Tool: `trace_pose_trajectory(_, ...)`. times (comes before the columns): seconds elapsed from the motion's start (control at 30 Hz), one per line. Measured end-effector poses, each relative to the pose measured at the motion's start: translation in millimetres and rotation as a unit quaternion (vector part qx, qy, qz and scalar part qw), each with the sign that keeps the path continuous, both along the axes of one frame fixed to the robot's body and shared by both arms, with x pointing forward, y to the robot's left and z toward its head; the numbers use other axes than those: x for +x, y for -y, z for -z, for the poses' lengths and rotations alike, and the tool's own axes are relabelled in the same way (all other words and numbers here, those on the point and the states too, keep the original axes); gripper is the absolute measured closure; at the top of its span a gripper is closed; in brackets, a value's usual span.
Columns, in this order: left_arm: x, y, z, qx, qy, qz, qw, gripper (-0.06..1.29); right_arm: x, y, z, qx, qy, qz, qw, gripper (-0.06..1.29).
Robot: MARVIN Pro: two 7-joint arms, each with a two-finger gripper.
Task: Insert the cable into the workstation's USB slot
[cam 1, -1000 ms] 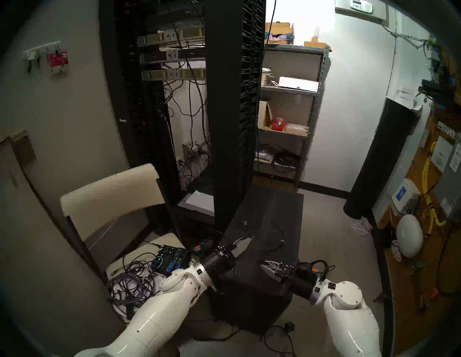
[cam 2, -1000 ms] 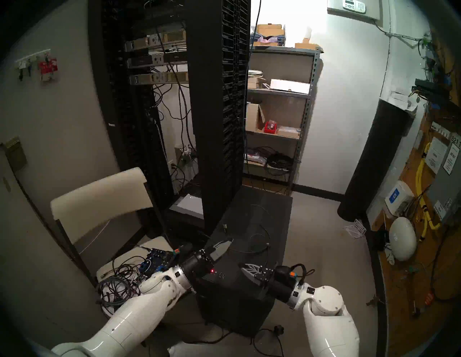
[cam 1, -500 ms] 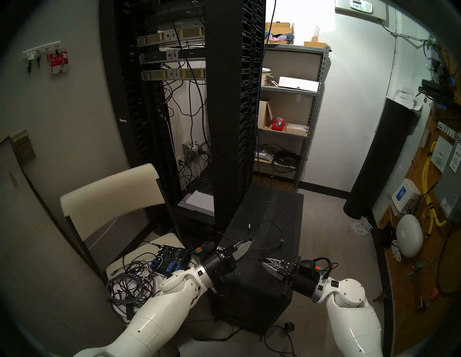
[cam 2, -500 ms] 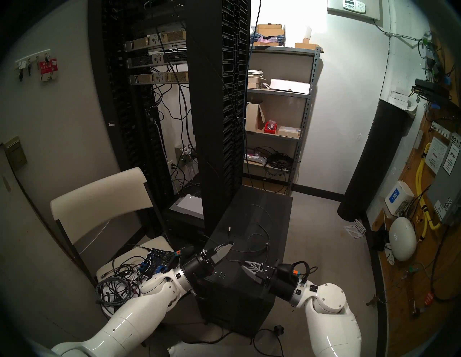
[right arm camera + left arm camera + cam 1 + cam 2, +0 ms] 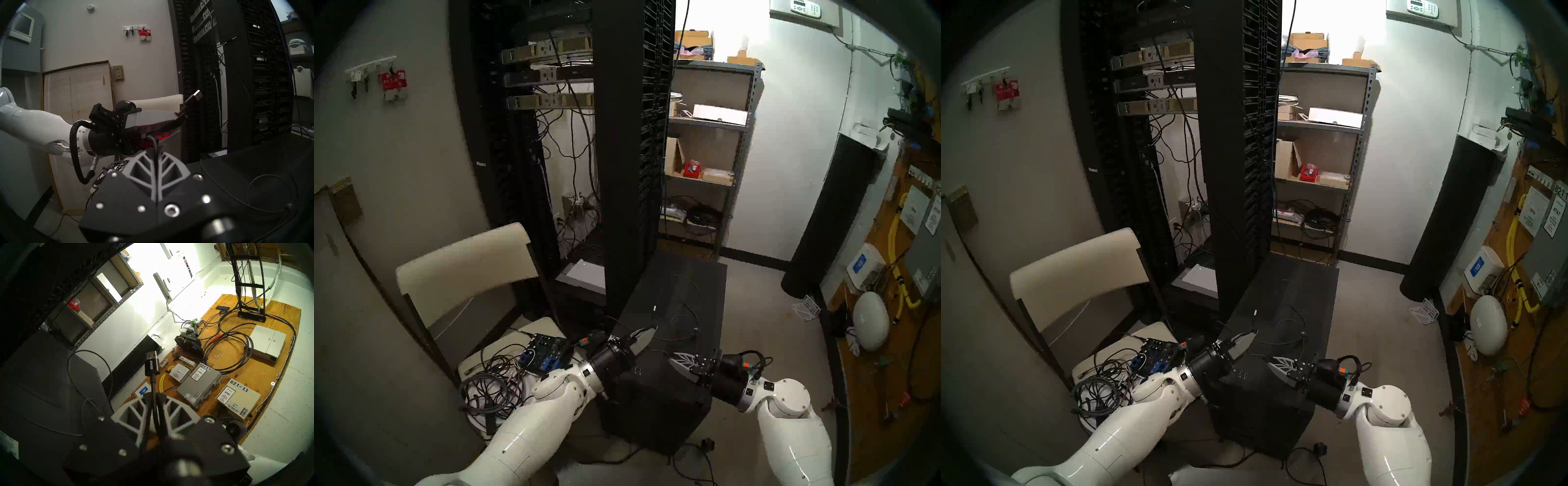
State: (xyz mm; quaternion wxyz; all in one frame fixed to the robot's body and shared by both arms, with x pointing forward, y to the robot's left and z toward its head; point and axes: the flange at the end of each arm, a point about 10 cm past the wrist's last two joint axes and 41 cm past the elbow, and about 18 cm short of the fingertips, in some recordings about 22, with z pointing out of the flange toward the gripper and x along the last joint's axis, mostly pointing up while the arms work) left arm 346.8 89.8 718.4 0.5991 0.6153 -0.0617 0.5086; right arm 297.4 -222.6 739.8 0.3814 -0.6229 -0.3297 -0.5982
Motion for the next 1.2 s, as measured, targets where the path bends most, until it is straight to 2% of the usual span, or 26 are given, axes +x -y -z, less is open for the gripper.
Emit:
trace_pose_trajectory(0.2,1.2,-0.5,0.0,0.000,0.000,-0.002,1.0000,1.02,0.1,-0.2,-0.7,0.001,0.001,-0.001,1.0000,1.25)
trace_pose_trajectory(0.33,2.4,-0.8,-0.7,-0.001,0.001,-0.003,1.0000,0.91,0.3,-0.4,-1.0,0.002,0.002,-0.001,1.0000,1.25)
trace_pose_trajectory(0.7,2.9,-0.4,-1.3,-0.005,-0.005,0.002,1.0000,0.79,1.3,-0.6,-2.1,0.003,0.007,0.000,1.0000,1.25)
trace_pose_trajectory(0.73,2.7,-0.2,-1.2,-0.006,-0.006,0.004,1.0000,0.66,1.4,-0.6,-2.3,0.003,0.007,0.000,1.0000,1.25)
trace_pose_trajectory(0.8,2.6,-0.1,-1.1,-0.007,-0.008,0.005,0.9999,0.54,1.6,-0.6,-2.4,0.003,0.008,0.001,1.0000,1.25)
trace_pose_trajectory(0.93,2.4,0.1,-1.2,-0.007,-0.010,0.008,0.9999,0.40,1.9,-0.5,-2.7,0.004,0.009,0.001,1.0000,1.25)
trace_pose_trajectory(1.07,2.4,0.3,-1.5,-0.007,-0.010,0.008,0.9999,0.51,2.2,-0.2,-3.0,0.005,0.008,0.003,1.0000,1.25)
trace_pose_trajectory(1.2,2.1,0.0,-2.0,-0.005,-0.006,0.008,0.9999,0.50,3.1,0.6,-3.7,0.005,0.002,0.007,1.0000,1.25)
